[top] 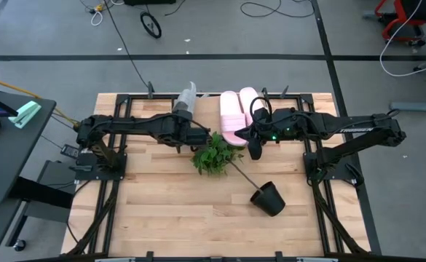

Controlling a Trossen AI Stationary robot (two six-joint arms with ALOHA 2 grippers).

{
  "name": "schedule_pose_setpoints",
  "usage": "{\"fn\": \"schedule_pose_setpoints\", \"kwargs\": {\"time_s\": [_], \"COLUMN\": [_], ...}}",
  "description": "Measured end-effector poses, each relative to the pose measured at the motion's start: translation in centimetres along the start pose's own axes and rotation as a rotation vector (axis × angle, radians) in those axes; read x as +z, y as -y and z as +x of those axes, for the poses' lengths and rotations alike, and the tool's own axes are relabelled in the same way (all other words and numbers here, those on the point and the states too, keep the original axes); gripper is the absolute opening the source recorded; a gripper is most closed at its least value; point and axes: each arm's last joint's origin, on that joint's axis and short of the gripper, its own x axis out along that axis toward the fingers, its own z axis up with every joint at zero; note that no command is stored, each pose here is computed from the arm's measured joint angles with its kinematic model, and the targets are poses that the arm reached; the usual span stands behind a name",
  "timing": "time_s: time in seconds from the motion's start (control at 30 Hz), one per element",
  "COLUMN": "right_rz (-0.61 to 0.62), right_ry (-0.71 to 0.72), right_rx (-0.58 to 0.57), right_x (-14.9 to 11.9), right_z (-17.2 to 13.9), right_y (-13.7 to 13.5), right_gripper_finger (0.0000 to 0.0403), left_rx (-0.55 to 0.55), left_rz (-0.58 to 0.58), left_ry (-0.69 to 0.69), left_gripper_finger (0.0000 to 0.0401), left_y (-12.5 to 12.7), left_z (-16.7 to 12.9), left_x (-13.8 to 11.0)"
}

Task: Pick and place slides into the shelf
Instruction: Put the bottom gray slides on the shelf

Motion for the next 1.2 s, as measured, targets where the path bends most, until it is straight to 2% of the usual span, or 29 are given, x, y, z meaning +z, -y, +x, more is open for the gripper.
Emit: {"fn": "schedule_pose_setpoints", "kwargs": {"time_s": [0.33,0.5,0.67,1.03,1.2], "right_rz": [-0.038,-0.045,-0.058,-0.06,-0.059], "right_ry": [-0.046,-0.05,-0.054,-0.055,-0.055], "right_rx": [0.006,0.015,0.022,0.024,0.023], "right_x": [-0.4,-0.4,-0.4,-0.4,-0.4], "right_z": [0.0,0.0,0.0,0.0,0.0], "right_y": [0.1,0.1,0.1,0.1,0.1], "right_gripper_finger": [0.0012,0.0012,0.0012,0.0012,0.0012], "left_rx": [0.066,0.063,0.071,0.089,0.099], "left_rz": [-0.047,-0.073,-0.095,-0.071,-0.031], "left_ry": [0.05,0.058,0.124,0.127,0.098], "left_gripper_finger": [0.0055,0.0055,0.0055,0.0055,0.0055], "left_y": [-0.4,-0.4,-0.4,-0.6,-0.1], "left_z": [-1.0,-1.2,-1.8,-1.8,-0.8], "left_x": [-1.5,-1.8,-2.5,-2.3,-2.1]}}
